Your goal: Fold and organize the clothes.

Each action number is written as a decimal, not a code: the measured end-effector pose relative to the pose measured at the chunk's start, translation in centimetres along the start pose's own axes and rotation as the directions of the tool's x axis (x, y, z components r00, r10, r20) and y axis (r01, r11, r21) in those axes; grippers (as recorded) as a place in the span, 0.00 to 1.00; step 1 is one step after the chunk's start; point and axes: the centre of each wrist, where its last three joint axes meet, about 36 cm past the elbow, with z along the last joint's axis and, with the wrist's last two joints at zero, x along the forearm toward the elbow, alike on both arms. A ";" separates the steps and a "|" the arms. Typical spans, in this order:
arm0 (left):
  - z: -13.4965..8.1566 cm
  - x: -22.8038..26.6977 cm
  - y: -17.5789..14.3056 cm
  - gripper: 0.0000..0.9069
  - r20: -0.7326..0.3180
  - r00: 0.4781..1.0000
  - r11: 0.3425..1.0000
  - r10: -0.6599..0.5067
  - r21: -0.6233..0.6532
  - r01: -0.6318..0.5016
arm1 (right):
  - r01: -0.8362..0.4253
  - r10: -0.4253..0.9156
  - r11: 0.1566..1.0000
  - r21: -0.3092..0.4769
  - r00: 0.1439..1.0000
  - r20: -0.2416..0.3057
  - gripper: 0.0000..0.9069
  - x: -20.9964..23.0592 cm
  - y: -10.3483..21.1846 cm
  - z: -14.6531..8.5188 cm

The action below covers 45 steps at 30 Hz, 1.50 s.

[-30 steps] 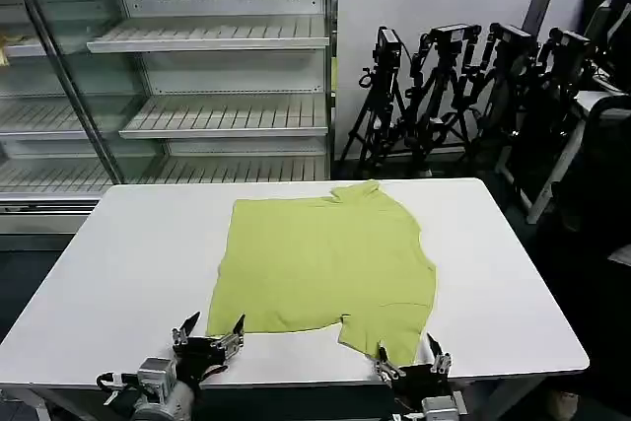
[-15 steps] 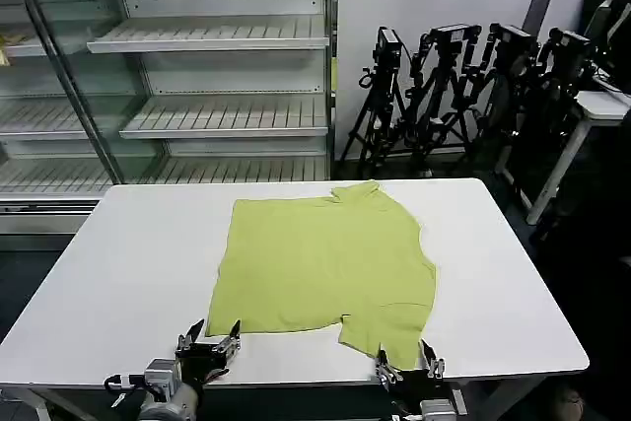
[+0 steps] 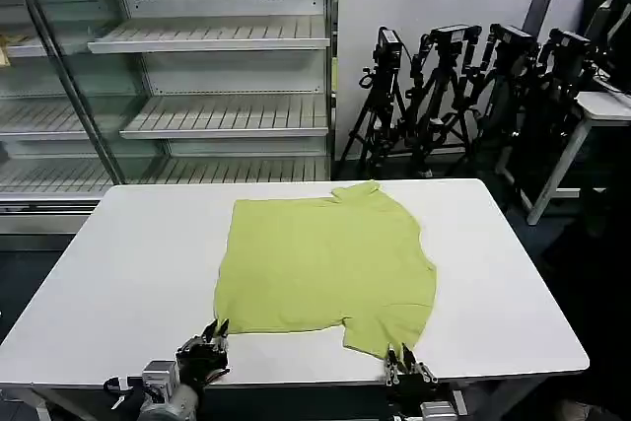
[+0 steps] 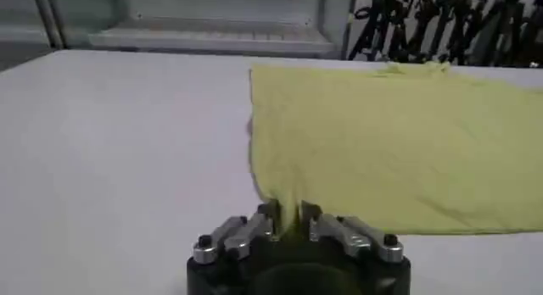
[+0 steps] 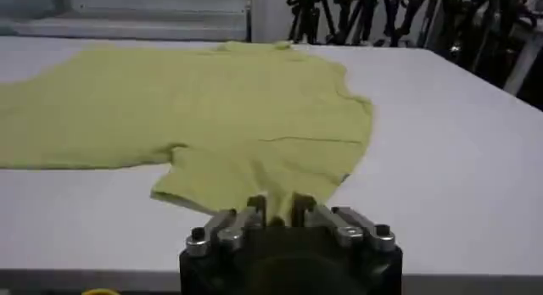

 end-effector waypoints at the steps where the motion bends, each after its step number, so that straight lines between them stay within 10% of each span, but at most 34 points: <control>1: 0.0 0.0 0.0 0.02 0.001 1.000 1.000 0.002 0.004 -0.002 | 0.001 -0.001 1.000 -0.001 1.000 0.000 0.00 0.1 0.0 0.0; 24: -2.7 6.4 -0.2 0.02 0.081 0.997 1.000 -0.004 0.016 0.003 | 0.021 -0.021 1.000 0.006 0.989 0.145 0.00 5.9 -1.5 -3.4; 45: -4.1 3.2 0.7 0.02 0.175 0.982 0.997 0.074 0.024 -0.079 | 0.030 -0.034 0.999 0.019 0.959 0.282 0.00 0.3 -3.7 -5.1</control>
